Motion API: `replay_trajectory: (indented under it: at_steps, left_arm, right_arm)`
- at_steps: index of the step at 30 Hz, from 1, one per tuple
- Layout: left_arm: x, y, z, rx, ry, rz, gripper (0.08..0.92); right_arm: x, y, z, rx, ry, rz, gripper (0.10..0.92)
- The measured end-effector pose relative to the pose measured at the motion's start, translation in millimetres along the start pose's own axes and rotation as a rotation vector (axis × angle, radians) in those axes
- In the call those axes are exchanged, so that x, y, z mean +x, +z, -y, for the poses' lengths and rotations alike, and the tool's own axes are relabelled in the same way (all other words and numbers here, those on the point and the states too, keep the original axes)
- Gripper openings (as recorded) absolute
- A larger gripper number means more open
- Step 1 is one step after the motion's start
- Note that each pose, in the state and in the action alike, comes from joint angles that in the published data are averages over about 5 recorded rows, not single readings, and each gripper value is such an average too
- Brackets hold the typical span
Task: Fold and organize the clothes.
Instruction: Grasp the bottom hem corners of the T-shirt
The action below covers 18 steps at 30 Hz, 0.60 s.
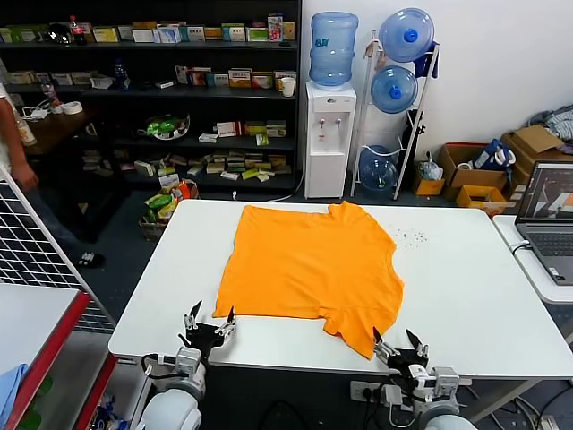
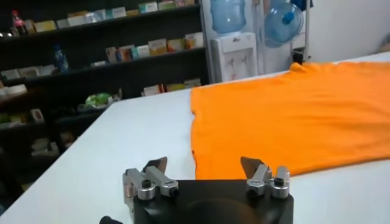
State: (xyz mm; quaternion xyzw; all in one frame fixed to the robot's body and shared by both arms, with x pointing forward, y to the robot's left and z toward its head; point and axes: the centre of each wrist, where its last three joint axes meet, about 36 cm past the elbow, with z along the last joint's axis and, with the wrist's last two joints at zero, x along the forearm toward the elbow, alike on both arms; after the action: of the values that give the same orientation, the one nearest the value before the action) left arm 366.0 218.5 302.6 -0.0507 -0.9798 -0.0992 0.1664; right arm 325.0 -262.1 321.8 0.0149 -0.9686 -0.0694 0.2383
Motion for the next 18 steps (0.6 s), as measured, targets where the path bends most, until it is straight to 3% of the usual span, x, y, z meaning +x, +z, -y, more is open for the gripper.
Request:
replay_trajectory:
  at_steps: [8, 18]
  left_arm:
    - [-7.6, 6.5, 1.8, -0.001, 0.009, -0.056, 0.546]
    - [-8.9, 8.3, 3.9, 0.001, 0.022, -0.068, 0.252]
  right_arm:
    - [-10.6, 1.8, -6.6, -0.003, -0.001, -0.022, 0.541]
    - [-11.2, 3.7, -7.9, 0.003, 0.007, -0.034, 0.247]
